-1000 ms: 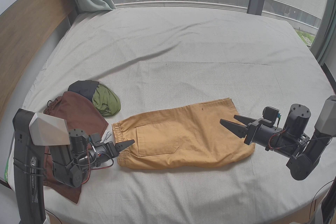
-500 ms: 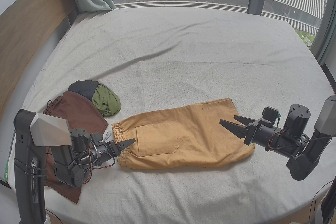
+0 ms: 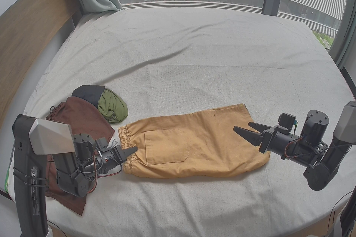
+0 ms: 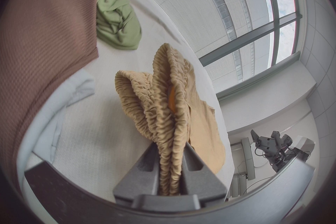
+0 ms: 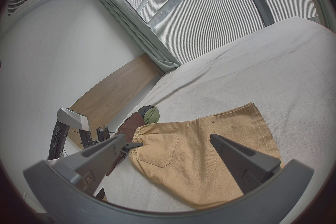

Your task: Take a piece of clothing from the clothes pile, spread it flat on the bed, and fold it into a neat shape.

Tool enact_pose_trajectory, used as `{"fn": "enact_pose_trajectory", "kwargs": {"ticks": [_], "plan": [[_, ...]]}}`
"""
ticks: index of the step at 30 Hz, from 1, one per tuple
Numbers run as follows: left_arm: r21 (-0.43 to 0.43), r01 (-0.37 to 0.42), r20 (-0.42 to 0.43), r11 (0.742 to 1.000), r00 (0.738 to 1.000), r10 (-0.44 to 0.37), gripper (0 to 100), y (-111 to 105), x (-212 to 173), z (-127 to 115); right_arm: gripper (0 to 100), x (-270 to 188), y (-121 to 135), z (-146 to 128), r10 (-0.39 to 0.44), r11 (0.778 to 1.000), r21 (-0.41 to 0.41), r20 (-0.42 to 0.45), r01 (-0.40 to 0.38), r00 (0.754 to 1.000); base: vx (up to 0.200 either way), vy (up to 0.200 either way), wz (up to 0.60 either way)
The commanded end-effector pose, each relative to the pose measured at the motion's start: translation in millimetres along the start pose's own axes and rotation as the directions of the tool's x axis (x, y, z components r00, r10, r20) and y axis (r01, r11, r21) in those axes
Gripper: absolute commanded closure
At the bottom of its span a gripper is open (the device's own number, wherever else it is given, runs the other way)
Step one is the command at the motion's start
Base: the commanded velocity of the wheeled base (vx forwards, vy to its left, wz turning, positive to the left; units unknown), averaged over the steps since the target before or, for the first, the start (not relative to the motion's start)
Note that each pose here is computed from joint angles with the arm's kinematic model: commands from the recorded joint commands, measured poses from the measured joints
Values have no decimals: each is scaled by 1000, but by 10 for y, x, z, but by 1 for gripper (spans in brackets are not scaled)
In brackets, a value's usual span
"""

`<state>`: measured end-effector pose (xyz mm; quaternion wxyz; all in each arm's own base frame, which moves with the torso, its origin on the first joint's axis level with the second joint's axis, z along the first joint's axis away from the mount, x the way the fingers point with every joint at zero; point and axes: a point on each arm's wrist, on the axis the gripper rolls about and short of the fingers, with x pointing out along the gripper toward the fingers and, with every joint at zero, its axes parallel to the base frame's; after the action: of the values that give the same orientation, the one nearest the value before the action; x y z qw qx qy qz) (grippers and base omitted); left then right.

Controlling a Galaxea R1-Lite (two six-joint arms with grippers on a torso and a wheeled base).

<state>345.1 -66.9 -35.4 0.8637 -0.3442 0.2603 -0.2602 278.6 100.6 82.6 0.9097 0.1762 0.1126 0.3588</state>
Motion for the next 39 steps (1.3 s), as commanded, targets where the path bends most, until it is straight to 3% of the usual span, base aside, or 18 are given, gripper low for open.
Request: {"fn": "enact_pose_trajectory", "kwargs": {"ticks": [1,14,28,39], "plan": [[21,30,42,999,999,-31,100,-138,-62,146,0,-12,-34,11,-11,1000,1,5,11,1000,0,0,0],[42,85,40,995,995,-87,100,-294,-183,251,0,11,-149,-112,-41,999,26,-36,42,999,0,0,0],[46,197,40,979,979,-198,100,-432,-657,579,0,12,-131,-120,-34,999,26,-40,35,999,0,0,0],[36,202,53,979,978,-204,100,-458,-723,629,0,-16,-114,-159,-36,999,32,-58,37,998,0,0,0]]}}
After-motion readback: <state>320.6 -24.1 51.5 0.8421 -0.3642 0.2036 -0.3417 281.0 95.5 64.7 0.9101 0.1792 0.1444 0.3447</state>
